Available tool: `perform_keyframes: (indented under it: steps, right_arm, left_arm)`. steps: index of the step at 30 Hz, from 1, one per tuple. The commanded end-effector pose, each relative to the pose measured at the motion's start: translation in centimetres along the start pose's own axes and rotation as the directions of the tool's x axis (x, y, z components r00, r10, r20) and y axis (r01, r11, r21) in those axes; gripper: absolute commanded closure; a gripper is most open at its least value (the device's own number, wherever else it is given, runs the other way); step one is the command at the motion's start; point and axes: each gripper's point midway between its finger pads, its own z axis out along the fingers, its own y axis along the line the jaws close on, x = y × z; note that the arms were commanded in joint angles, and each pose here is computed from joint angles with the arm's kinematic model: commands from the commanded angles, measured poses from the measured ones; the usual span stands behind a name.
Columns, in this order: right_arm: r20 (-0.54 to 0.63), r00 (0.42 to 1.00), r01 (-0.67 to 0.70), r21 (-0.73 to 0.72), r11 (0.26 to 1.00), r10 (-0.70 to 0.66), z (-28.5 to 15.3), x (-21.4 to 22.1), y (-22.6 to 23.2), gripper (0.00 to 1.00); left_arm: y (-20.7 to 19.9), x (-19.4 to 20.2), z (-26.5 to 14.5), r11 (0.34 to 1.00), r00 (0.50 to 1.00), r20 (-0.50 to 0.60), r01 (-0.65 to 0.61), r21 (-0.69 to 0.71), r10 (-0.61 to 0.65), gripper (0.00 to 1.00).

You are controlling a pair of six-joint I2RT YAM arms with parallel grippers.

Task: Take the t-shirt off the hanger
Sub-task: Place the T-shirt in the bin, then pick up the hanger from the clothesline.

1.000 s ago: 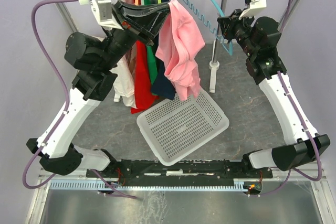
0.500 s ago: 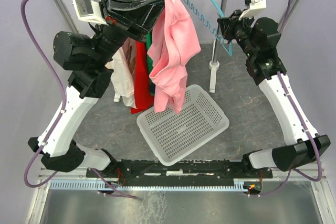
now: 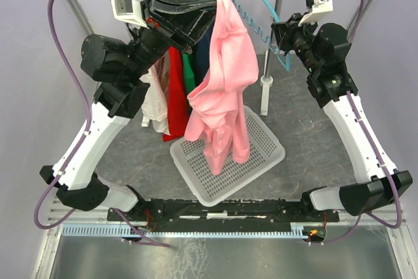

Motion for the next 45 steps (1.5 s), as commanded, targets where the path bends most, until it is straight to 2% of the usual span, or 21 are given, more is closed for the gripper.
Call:
perform_keyframes:
  steps: [1,7,14,19,28,30,31,32,34,36,38,45]
  right_arm:
    - [0.11,0.994,0.018,-0.027,0.999,-0.015,-1.5,-4.0,0.9,0.76]
    - [0.116,0.993,0.02,-0.024,0.999,-0.017,-1.9,-4.3,0.9,0.49]
    - [0.129,0.991,0.031,-0.022,0.999,-0.028,-2.9,-5.0,1.0,0.32]
    - [0.146,0.988,0.05,-0.014,0.999,-0.048,-4.1,-5.9,1.1,0.25]
    - [0.175,0.984,0.046,-0.015,0.999,-0.042,-5.6,-7.2,1.4,0.23]
    - [0.178,0.983,0.04,-0.015,0.999,-0.037,-5.8,-7.3,1.4,0.23]
    - [0.18,0.983,0.038,-0.015,0.999,-0.035,-5.9,-7.3,1.4,0.23]
    - [0.179,0.983,0.035,-0.016,0.999,-0.031,-6.0,-7.2,1.5,0.23]
    - [0.18,0.983,0.03,-0.016,0.999,-0.027,-6.0,-7.2,1.4,0.23]
    - [0.18,0.983,0.027,-0.018,0.999,-0.023,-6.1,-7.1,1.5,0.23]
    - [0.179,0.984,0.026,-0.021,0.999,-0.022,-6.1,-7.1,1.5,0.23]
    - [0.176,0.984,0.027,-0.022,0.999,-0.023,-6.7,-7.0,1.6,0.23]
  left_arm:
    - [-1.3,0.1,-0.4,0.997,0.998,0.006,0.067,0.049,-0.067,0.97]
    - [-1.0,3.8,-1.7,0.99,0.988,-0.083,0.133,0.051,-0.128,0.97]
    - [-0.4,8.4,-3.8,0.981,0.963,-0.194,0.195,0.014,-0.189,0.97]
    - [-0.6,10.9,-5.3,0.97,0.932,-0.277,0.243,-0.005,-0.235,0.97]
    - [-1.7,11.4,-7.3,0.961,0.892,-0.361,0.272,-0.047,-0.271,0.96]
    - [-1.0,12.2,-7.9,0.96,0.88,-0.386,0.261,-0.097,-0.278,0.82]
    - [-0.6,12.7,-8.2,0.96,0.872,-0.399,0.254,-0.121,-0.282,0.69]
    - [-0.3,13.1,-8.5,0.959,0.867,-0.409,0.246,-0.142,-0.283,0.52]
    - [0.1,13.4,-8.8,0.957,0.863,-0.417,0.236,-0.167,-0.285,0.35]
    - [0.1,13.3,-8.8,0.957,0.864,-0.416,0.233,-0.173,-0.285,0.22]
    - [0.2,13.2,-8.8,0.958,0.863,-0.418,0.227,-0.178,-0.282,0.18]
    - [2.3,12.2,-8.6,0.956,0.9,-0.369,0.141,-0.256,-0.231,0.17]
